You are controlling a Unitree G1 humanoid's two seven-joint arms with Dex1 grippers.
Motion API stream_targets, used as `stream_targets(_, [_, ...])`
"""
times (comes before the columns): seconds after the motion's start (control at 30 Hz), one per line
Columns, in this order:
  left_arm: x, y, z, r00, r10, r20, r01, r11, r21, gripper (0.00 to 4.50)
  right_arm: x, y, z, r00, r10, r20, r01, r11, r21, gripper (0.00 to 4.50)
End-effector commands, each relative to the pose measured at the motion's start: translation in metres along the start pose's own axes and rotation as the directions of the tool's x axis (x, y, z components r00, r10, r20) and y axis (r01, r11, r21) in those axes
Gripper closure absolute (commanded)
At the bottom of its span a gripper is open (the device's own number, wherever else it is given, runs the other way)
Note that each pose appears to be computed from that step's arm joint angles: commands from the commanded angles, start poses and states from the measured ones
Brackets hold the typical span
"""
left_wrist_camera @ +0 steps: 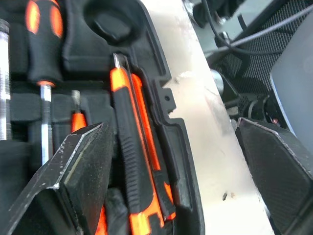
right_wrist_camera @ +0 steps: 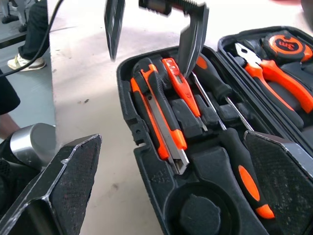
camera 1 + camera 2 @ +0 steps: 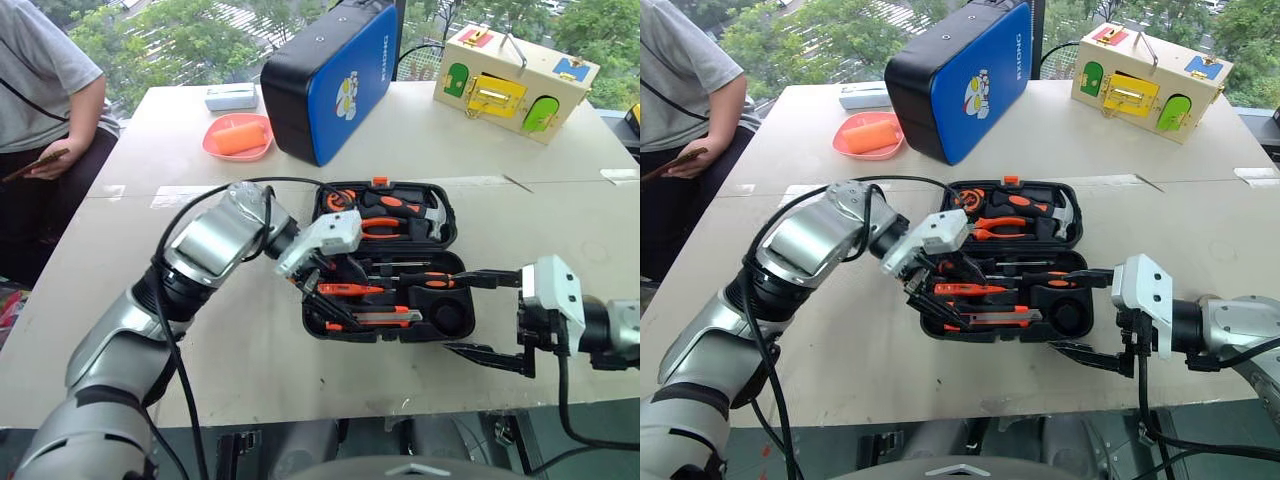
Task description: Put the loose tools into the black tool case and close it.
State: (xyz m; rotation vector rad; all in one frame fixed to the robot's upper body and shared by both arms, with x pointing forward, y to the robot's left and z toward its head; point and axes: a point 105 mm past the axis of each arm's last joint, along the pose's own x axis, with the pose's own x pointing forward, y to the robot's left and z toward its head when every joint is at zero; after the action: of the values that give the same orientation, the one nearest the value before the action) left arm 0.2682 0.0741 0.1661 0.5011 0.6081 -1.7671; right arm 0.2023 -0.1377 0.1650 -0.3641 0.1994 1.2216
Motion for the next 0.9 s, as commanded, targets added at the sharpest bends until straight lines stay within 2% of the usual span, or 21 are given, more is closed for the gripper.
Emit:
stream_targets(0.03, [-0.003,0.002,0.006,0.999,0.027,0.017,-0.028,0.998,0.053,0.32,0.001,0.000,0.008,1.000,0.008,0.013,-0.007,0.999,-0.043,0.00])
stream_targets(0.1, [0.001,0.001,0.004,1.000,0.011,0.017,-0.012,0.998,0.060,0.69,0.001,-0.001,0.008,1.000,0.008,0.013,-0.007,0.999,-0.044,0.00])
stream_targets(0.13, [0.003,0.001,0.002,1.000,0.008,0.005,-0.008,0.998,0.064,1.06,0.001,-0.001,0.008,1.000,0.008,0.013,-0.007,0.999,-0.045,0.00])
stream_targets(0.2, [0.008,0.005,-0.004,1.000,0.023,-0.020,-0.022,0.997,0.068,1.95,0.002,-0.001,0.008,1.000,0.007,0.012,-0.006,0.999,-0.046,0.00])
stream_targets(0.23, [0.010,0.007,-0.008,0.999,0.029,-0.037,-0.027,0.997,0.074,2.54,0.001,-0.001,0.008,1.000,0.006,0.010,-0.005,0.999,-0.046,0.00])
stream_targets(0.37, [0.016,0.005,-0.017,0.996,0.012,-0.087,-0.003,0.995,0.100,3.94,0.001,-0.001,0.008,1.000,0.001,0.009,0.000,0.999,-0.045,0.00])
stream_targets(0.4, [0.017,0.004,-0.020,0.995,0.007,-0.101,0.004,0.994,0.105,4.47,0.001,-0.002,0.008,1.000,-0.001,0.009,0.001,0.999,-0.045,0.00])
stream_targets(0.9, [0.030,0.024,-0.059,0.958,0.130,-0.254,-0.077,0.975,0.208,4.47,0.001,-0.001,0.010,1.000,-0.002,0.013,0.003,0.999,-0.043,0.00])
